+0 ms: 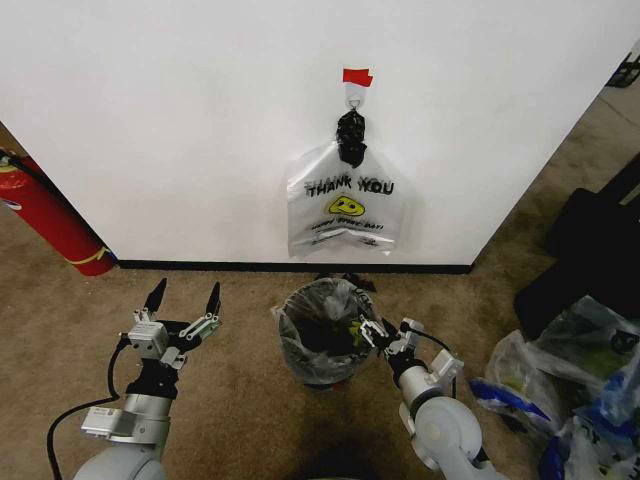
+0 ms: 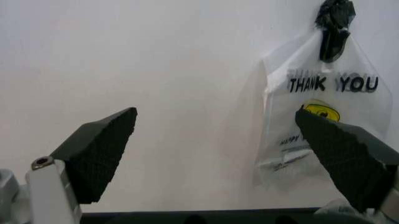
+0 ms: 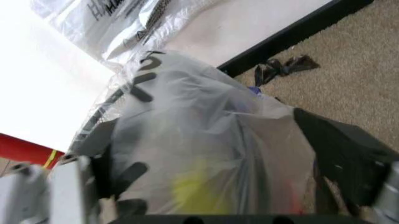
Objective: Pick up the garbage bag from the wall and place it over the trash bin.
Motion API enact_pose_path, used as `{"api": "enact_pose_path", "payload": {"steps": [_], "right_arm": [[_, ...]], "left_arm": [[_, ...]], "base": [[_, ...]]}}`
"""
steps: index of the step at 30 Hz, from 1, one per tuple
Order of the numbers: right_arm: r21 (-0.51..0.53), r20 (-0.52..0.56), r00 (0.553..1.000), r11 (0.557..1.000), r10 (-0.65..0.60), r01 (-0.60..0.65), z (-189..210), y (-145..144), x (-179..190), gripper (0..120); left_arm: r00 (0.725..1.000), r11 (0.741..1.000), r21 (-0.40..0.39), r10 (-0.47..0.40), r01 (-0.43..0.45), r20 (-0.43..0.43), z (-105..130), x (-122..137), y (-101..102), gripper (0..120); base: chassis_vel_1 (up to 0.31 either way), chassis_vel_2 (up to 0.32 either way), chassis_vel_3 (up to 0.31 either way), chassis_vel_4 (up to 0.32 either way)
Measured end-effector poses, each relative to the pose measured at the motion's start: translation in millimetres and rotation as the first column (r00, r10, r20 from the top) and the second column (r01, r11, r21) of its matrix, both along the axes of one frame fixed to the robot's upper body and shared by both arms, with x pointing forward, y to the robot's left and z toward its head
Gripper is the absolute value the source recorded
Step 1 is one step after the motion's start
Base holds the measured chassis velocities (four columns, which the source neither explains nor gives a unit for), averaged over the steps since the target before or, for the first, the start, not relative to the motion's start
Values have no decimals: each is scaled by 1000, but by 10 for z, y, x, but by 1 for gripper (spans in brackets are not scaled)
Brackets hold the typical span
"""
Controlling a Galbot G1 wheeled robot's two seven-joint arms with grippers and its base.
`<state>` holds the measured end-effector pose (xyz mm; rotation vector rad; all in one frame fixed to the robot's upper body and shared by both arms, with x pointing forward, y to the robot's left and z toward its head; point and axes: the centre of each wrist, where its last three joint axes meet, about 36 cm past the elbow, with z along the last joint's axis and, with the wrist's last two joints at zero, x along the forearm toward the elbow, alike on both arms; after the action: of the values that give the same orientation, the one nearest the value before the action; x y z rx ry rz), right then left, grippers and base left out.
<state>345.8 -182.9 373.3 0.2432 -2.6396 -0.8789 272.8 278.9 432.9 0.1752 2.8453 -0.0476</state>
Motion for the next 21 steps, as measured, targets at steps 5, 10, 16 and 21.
{"api": "enact_pose_path", "payload": {"steps": [5,10,16,21], "right_arm": [[-15,4,1000,1000,-5,5,-34,-27,14,100],[-9,6,1000,1000,-9,9,-42,-57,23,100],[-3,4,1000,1000,-14,14,-37,-58,30,100],[15,-3,1000,1000,-23,23,-23,-33,32,100]], "left_arm": [[1000,1000,3,-29,29,-11,8,-43,-65,100],[989,991,3,-136,136,-64,77,-54,-262,100],[954,958,79,-263,276,-144,104,82,-470,100],[889,904,100,-381,416,-254,47,214,-697,100]], "base": [[0,0,0,0],[0,0,0,0],[0,0,0,0],[0,0,0,0]]}}
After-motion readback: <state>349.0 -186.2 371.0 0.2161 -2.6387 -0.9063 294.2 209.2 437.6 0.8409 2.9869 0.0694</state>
